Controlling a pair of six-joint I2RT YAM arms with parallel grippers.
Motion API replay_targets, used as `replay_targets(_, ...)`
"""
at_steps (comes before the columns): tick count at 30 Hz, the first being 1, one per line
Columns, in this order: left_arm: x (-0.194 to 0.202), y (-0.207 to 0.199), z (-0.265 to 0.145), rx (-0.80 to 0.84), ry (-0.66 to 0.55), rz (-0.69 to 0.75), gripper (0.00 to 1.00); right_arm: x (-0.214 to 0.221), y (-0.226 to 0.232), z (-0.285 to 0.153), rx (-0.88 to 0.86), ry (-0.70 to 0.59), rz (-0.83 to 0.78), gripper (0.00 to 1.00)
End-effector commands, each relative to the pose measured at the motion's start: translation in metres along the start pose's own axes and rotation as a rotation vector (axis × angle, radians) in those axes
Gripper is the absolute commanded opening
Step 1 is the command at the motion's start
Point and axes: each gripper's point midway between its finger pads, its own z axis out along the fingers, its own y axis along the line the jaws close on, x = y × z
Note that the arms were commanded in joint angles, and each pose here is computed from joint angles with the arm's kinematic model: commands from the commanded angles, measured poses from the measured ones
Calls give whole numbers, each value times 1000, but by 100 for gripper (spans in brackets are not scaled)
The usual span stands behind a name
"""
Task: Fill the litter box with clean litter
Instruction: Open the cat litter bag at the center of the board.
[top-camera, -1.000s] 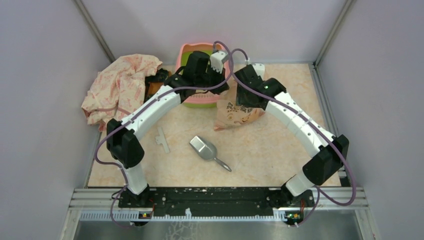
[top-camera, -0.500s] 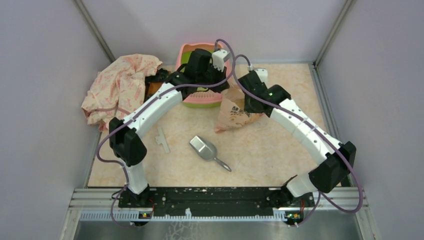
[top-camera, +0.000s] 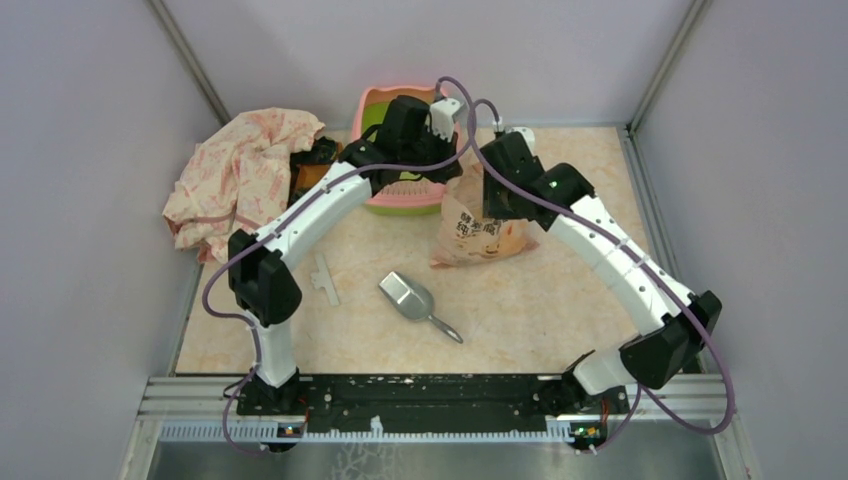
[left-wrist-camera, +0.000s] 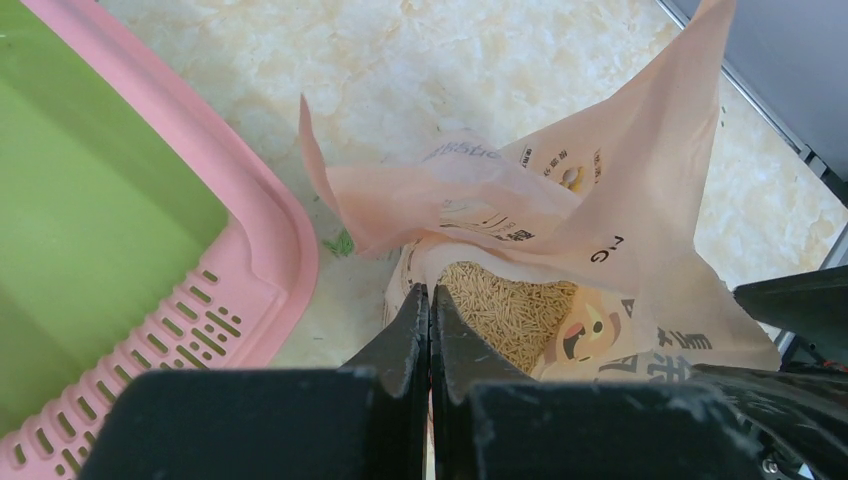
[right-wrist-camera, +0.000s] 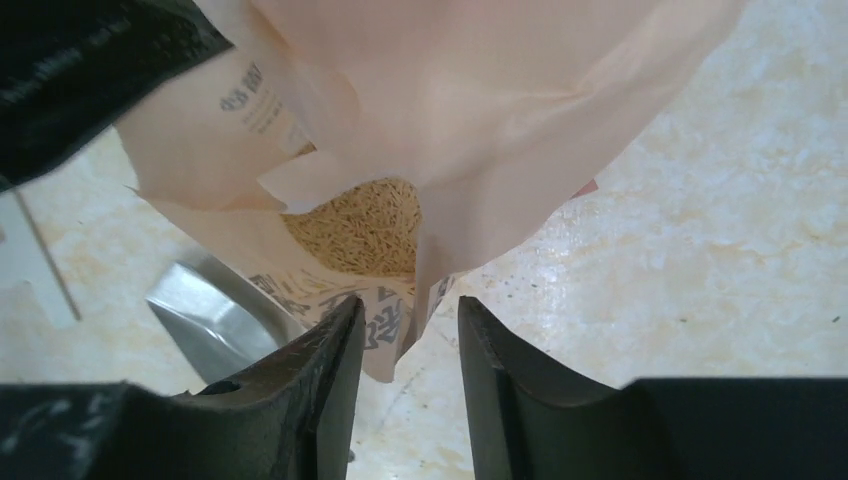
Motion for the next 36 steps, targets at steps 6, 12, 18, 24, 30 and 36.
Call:
replay_targets(6, -23, -8, -16, 11, -92, 29, 0, -72, -15, -60, -171, -204, 250, 49)
replay_targets(12, -15, -12, -27, 26, -90, 23, 0, -90, -37, -58, -231, -208, 414, 84)
replay_targets(18, 0, -14, -36, 26, -78, 17, 0, -81, -53, -19, -153, -35, 601, 86)
replay_targets(24, 8, -16, -43, 30, -80, 11, 0, -70, -58, 0, -90, 76, 692, 86)
replay_targets(30, 11, -17, -39, 40, -74, 6, 0, -64, -77, -1, -97, 96, 788, 89)
replay_targets(36, 10, -20, -33, 48, -73, 9, 0, -59, -93, -3, -106, 98, 832, 93)
